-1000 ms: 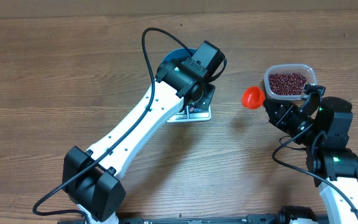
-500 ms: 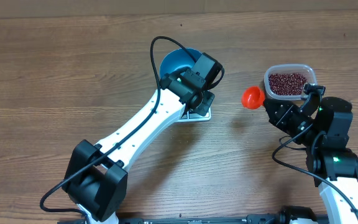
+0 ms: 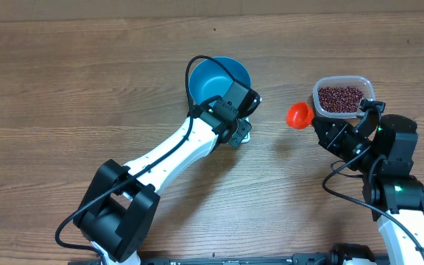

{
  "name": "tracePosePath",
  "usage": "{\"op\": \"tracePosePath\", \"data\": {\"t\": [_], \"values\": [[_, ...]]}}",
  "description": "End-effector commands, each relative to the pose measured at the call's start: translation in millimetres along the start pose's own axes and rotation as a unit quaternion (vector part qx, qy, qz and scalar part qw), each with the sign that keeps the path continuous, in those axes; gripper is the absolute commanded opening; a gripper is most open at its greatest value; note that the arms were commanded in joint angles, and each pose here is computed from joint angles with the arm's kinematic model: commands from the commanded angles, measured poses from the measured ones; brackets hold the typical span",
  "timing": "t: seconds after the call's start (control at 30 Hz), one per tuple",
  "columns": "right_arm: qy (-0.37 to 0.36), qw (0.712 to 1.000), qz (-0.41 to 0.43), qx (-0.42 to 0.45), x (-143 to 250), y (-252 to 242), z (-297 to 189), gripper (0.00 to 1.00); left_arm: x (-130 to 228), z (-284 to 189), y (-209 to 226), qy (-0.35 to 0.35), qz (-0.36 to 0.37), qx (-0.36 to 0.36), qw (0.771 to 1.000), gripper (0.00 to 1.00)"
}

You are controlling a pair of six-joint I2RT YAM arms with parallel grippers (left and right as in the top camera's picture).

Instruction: Scoop item into bowl and weigh 150g on scale

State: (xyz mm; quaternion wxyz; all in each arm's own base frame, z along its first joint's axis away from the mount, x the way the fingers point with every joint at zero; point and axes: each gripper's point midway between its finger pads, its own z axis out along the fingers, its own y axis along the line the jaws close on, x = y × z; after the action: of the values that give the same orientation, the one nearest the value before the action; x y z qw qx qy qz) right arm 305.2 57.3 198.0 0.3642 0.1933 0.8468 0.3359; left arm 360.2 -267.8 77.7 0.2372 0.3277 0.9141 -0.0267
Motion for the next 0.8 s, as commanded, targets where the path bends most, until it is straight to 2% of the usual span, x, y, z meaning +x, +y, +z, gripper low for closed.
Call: {"op": "tracePosePath", "data": {"t": [0.0,0.77], "values": [[-0.017,1.000,-0.014,-0.010,-10.2,10.6,-7.0,0.04,2.3,2.1,3.5,-0.009,0.021,-0.006,1.000,0.04],[-0.017,1.000,-0.014,-0.010,-10.2,10.6,-7.0,0.04,20.0,37.3,9.0,0.015,0.085,-0.010,0.996,0.04]]}}
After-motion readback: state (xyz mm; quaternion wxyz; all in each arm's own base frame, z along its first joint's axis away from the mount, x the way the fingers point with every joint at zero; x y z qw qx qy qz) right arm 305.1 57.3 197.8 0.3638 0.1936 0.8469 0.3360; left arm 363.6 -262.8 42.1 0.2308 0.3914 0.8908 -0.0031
